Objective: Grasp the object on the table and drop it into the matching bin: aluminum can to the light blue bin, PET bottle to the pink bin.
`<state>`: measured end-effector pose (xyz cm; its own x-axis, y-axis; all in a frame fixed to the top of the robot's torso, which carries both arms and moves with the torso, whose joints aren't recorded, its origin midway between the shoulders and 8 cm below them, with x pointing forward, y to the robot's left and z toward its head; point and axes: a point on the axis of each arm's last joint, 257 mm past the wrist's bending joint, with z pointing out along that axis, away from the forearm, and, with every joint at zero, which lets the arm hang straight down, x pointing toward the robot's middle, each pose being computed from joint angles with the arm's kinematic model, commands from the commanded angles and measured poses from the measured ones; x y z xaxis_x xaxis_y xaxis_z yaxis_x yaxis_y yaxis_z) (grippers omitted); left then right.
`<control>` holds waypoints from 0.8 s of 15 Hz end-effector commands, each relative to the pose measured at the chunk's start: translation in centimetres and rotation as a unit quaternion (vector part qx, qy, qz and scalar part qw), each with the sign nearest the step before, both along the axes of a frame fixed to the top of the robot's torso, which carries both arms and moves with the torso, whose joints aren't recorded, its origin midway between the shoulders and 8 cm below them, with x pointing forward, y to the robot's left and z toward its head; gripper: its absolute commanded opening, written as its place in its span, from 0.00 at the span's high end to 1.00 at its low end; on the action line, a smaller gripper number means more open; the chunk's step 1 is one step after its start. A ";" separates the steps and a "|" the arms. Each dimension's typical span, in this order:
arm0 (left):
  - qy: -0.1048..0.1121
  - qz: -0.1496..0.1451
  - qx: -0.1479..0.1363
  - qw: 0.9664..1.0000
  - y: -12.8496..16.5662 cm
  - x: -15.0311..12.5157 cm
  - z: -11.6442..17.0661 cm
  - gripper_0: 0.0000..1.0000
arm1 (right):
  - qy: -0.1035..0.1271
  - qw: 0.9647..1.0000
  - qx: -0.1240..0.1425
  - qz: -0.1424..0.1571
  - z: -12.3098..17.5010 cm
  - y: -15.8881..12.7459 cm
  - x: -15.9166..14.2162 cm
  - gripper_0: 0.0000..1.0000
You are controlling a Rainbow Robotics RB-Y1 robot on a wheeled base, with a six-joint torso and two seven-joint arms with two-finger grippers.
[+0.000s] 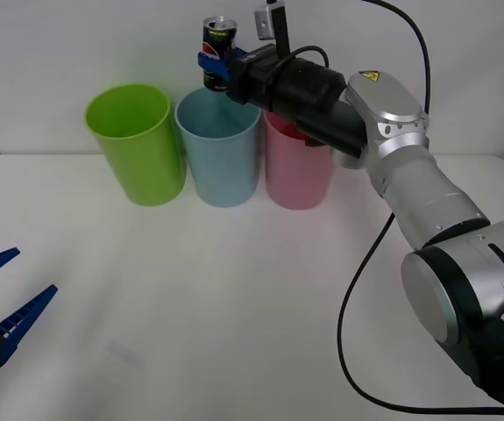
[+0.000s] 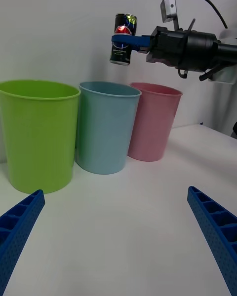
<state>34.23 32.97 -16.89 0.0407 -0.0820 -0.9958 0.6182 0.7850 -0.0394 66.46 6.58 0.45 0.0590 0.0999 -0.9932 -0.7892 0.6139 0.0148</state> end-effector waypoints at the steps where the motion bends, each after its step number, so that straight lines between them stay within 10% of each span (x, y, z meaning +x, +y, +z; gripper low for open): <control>1: 0.000 0.000 0.000 1.000 0.0 0.0 0.0 0.00 | -0.002 1.000 -0.003 -0.010 0.2 1.0 0.3 1.00; 7: 0.000 0.000 0.000 1.000 0.0 0.0 0.0 0.00 | -0.006 1.000 -0.013 -0.021 -0.2 1.5 0.6 0.99; 8: 0.000 0.000 0.000 1.000 0.0 0.0 0.0 0.00 | -0.007 1.000 -0.014 -0.021 -0.2 1.5 0.6 0.85; 9: 0.000 0.000 0.000 1.000 0.0 0.0 0.0 0.00 | -0.008 1.000 -0.015 -0.022 -0.3 1.4 0.6 0.26; 10: 0.000 0.000 0.000 1.000 0.0 0.0 0.0 0.00 | -0.008 1.000 -0.016 -0.023 -0.3 1.3 0.7 0.00; 12: 0.000 0.000 0.000 1.000 0.0 0.0 0.0 0.00 | -0.010 0.999 -0.017 -0.025 -0.4 1.2 0.7 0.00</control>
